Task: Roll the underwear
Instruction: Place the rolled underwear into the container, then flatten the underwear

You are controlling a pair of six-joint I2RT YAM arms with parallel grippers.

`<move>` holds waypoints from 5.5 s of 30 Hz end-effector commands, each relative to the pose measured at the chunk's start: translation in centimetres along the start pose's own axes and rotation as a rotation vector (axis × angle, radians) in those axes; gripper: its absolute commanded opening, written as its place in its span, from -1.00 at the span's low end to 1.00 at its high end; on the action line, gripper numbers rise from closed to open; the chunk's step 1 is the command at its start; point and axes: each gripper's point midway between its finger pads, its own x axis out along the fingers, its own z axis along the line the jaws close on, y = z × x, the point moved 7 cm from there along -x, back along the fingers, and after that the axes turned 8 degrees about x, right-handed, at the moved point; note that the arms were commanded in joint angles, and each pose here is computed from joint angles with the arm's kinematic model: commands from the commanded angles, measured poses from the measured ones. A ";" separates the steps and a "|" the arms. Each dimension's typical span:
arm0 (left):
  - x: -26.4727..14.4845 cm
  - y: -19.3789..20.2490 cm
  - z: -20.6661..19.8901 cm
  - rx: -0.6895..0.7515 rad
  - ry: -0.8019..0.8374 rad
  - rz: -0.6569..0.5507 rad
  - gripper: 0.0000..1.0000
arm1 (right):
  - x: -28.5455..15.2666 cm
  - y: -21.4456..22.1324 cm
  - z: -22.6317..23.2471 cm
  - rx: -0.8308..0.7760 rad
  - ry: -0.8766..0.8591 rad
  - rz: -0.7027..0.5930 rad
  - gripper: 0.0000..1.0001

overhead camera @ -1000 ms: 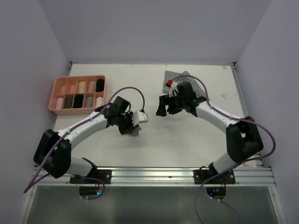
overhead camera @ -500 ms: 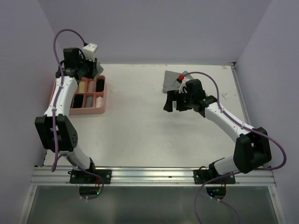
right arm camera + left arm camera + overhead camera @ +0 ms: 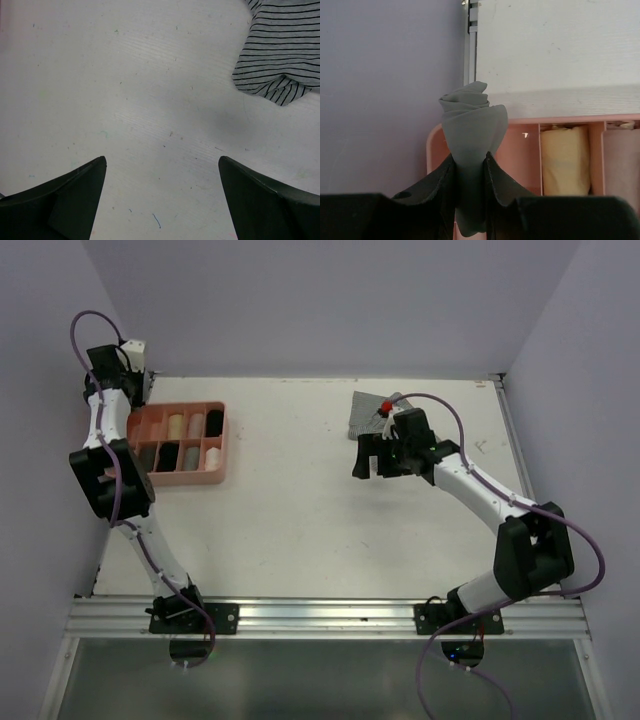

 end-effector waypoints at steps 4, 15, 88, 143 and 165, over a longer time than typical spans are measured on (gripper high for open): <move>1.3 -1.4 4.1 0.072 -0.169 -0.051 -1.00 | 0.1 -0.7 0.2 -0.010 -0.016 -0.029 0.97; 3.1 3.3 3.1 0.080 -0.154 0.065 -1.00 | 1.1 0.9 -0.8 -0.012 0.006 0.017 0.97; -11.8 -9.7 -11.2 0.431 0.291 -0.367 0.26 | 6.1 -9.5 -7.3 0.127 0.400 -0.039 0.56; -6.3 -5.9 -48.4 0.203 1.380 -0.234 0.25 | -3.1 12.1 -6.6 0.433 0.624 0.337 0.41; -7.6 -1.2 -54.2 0.201 1.419 -0.074 0.25 | -1.1 9.3 -8.3 0.530 0.468 0.198 -1.00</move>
